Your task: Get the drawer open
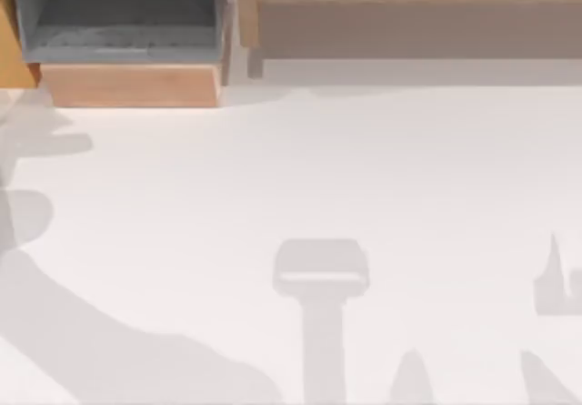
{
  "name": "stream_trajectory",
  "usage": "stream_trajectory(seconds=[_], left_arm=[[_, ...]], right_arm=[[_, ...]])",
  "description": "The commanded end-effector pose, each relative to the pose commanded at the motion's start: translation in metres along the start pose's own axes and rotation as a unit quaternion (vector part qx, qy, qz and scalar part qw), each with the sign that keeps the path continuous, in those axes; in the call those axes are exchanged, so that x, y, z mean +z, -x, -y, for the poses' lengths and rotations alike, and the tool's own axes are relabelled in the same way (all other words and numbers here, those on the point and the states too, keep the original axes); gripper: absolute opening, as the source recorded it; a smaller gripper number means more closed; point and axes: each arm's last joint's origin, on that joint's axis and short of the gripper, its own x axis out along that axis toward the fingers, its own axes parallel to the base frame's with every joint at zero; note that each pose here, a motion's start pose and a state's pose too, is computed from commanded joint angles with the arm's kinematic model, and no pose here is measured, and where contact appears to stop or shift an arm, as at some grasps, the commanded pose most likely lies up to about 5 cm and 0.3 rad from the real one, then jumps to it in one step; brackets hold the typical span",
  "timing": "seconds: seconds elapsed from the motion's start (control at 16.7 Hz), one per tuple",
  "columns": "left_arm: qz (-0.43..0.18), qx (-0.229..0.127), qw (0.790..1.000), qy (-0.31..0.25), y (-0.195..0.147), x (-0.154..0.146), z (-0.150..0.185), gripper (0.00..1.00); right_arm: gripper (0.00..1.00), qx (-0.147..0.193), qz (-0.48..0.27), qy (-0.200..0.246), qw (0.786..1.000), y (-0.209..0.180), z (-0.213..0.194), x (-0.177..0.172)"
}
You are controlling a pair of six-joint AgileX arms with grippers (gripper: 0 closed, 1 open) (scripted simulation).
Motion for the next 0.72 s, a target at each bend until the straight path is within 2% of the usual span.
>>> stream_trajectory(seconds=[0.3,0.72], left_arm=[[0.0,0.0,1.0,0.0,-0.0048,0.0,0.0,1.0],[0.0,0.0,1.0,0.0,-0.0048,0.0,0.0,0.47]], right_arm=[[1.0,0.0,0.0,0.0,1.0,0.0,0.0,0.0],[1.0,0.0,0.0,0.0,1.0,0.0,0.0,0.0]])
